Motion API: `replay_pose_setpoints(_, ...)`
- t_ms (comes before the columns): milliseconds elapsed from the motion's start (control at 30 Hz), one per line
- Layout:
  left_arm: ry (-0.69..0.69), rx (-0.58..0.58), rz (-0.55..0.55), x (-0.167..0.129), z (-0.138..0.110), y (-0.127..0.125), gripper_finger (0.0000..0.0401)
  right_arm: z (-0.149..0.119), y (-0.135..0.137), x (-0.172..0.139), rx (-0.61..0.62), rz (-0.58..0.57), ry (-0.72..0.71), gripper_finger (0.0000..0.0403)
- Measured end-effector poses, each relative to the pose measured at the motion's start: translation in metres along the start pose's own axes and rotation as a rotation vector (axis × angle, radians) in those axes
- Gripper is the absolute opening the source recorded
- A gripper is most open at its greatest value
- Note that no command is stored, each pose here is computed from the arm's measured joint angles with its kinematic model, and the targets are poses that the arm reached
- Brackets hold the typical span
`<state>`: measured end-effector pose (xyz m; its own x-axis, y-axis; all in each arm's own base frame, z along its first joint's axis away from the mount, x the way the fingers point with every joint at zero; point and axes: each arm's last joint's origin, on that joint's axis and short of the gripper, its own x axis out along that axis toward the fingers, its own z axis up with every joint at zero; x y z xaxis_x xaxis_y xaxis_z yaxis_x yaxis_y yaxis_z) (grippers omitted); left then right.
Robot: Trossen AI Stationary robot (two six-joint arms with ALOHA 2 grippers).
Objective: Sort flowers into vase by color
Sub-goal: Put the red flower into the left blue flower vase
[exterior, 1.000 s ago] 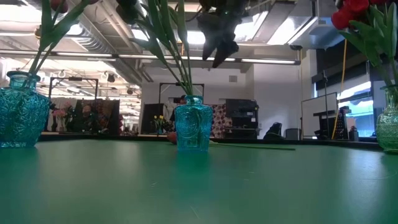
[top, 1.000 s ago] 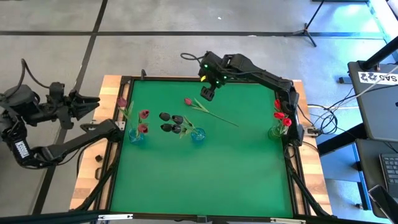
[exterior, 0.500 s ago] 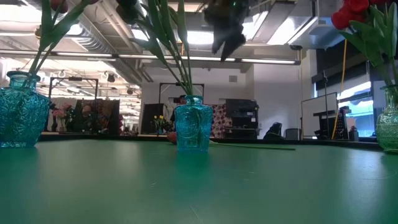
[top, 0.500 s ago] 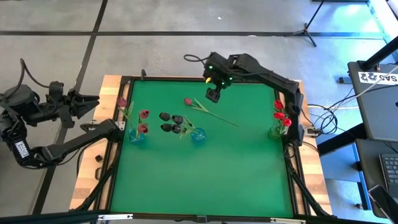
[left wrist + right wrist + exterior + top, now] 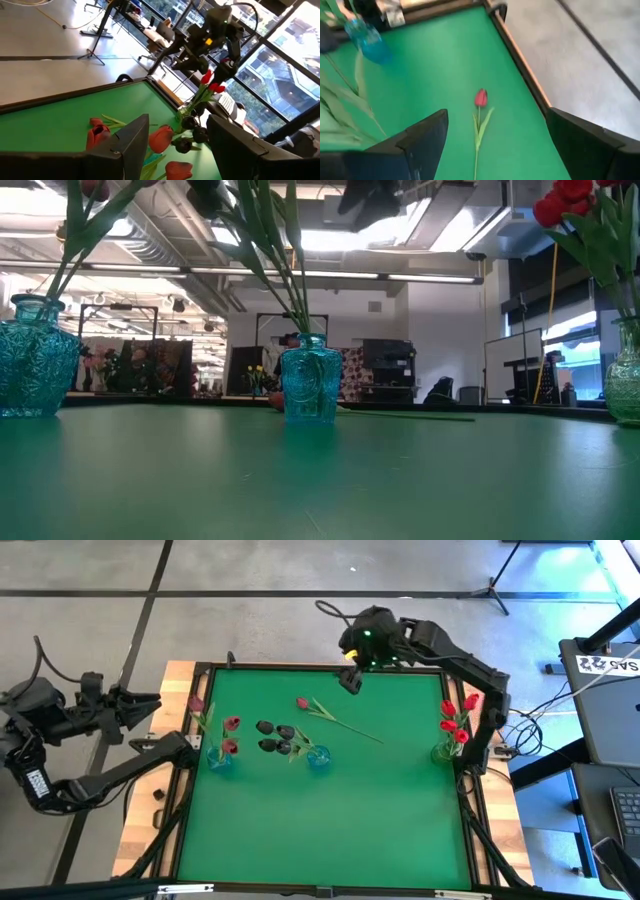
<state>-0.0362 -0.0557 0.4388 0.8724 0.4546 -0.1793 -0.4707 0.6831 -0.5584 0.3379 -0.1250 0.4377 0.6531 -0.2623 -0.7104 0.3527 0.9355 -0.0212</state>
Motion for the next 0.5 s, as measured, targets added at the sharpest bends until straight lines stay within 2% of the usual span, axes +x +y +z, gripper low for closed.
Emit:
replay_pose_setpoints(100, -0.004, -0.001, 0.015, 0.001, -0.001, -0.001, 0.0196, -0.007, 0.000, -0.004, 0.003, 0.012, -0.079, 0.0335)
replay_pose_setpoints(200, -0.002, -0.011, 0.039, 0.001, -0.003, -0.001, 0.0196, -0.026, 0.001, -0.005, 0.031, 0.014, -0.159, 0.0335)
replay_pose_setpoints(367, -0.022, -0.016, 0.067, 0.002, -0.004, -0.002, 0.0196, -0.079, 0.001, -0.006, 0.137, 0.031, -0.266, 0.0335)
replay_pose_setpoints(500, -0.056, -0.031, 0.106, 0.003, -0.003, -0.003, 0.0196, -0.114, 0.002, -0.008, 0.269, 0.108, -0.364, 0.0335)
